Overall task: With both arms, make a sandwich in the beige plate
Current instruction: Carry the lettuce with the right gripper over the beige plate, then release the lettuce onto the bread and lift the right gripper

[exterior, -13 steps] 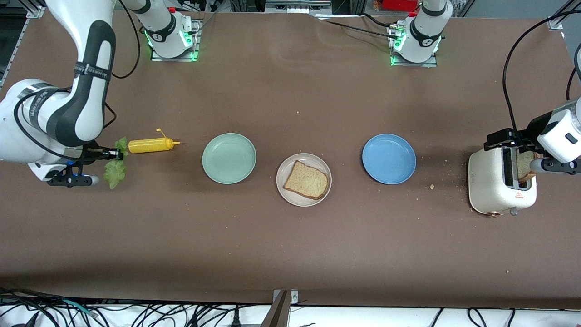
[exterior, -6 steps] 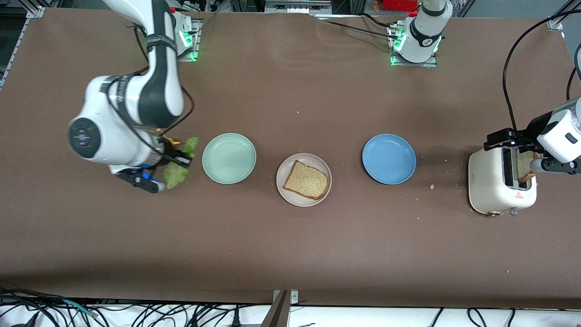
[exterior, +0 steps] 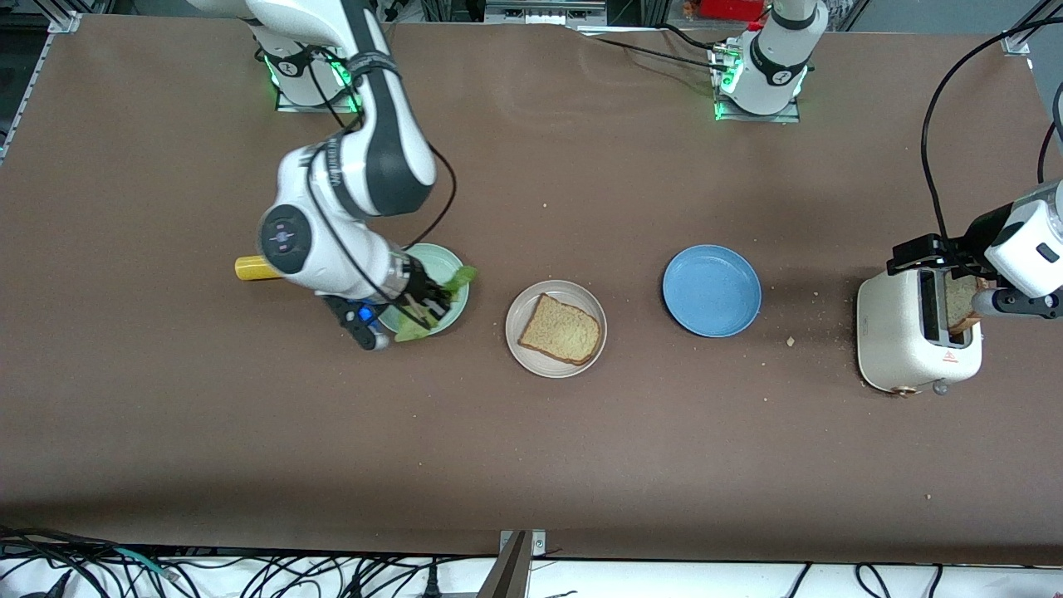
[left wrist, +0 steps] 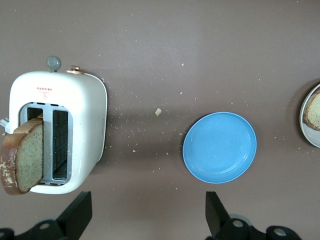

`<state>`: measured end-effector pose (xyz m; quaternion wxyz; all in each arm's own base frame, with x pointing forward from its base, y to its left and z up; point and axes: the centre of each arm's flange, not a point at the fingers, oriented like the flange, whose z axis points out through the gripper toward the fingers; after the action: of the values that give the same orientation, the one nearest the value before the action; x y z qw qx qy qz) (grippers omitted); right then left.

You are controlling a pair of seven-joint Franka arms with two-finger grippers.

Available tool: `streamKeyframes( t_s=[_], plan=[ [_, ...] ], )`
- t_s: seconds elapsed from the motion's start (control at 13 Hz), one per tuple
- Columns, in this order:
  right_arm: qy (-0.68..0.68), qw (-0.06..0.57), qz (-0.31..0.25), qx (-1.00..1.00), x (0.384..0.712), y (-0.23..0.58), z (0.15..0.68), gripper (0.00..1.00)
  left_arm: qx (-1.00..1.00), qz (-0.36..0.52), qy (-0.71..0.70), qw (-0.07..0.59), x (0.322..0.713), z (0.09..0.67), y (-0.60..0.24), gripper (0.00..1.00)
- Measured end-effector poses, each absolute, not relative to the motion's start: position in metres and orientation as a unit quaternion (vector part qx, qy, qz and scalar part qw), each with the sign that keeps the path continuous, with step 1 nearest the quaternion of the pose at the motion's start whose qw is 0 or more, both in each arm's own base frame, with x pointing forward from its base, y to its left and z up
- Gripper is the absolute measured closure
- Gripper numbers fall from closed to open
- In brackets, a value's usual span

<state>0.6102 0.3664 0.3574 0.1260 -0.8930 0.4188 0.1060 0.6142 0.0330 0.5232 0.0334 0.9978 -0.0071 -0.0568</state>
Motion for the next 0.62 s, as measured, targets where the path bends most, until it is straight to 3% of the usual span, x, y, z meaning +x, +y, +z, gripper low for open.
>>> streamKeyframes(
  t_s=[0.38, 0.62],
  plan=[
    [0.529, 0.231, 0.046, -0.815, 0.603, 0.440, 0.309, 0.93, 0.998, -0.057, -0.006, 0.033, 0.614, 0.523, 0.034, 0.00],
    [0.582, 0.262, 0.054, -0.768, 0.609, 0.460, 0.284, 0.93, 0.998, -0.057, -0.005, 0.033, 0.614, 0.523, 0.034, 0.00]
  ],
)
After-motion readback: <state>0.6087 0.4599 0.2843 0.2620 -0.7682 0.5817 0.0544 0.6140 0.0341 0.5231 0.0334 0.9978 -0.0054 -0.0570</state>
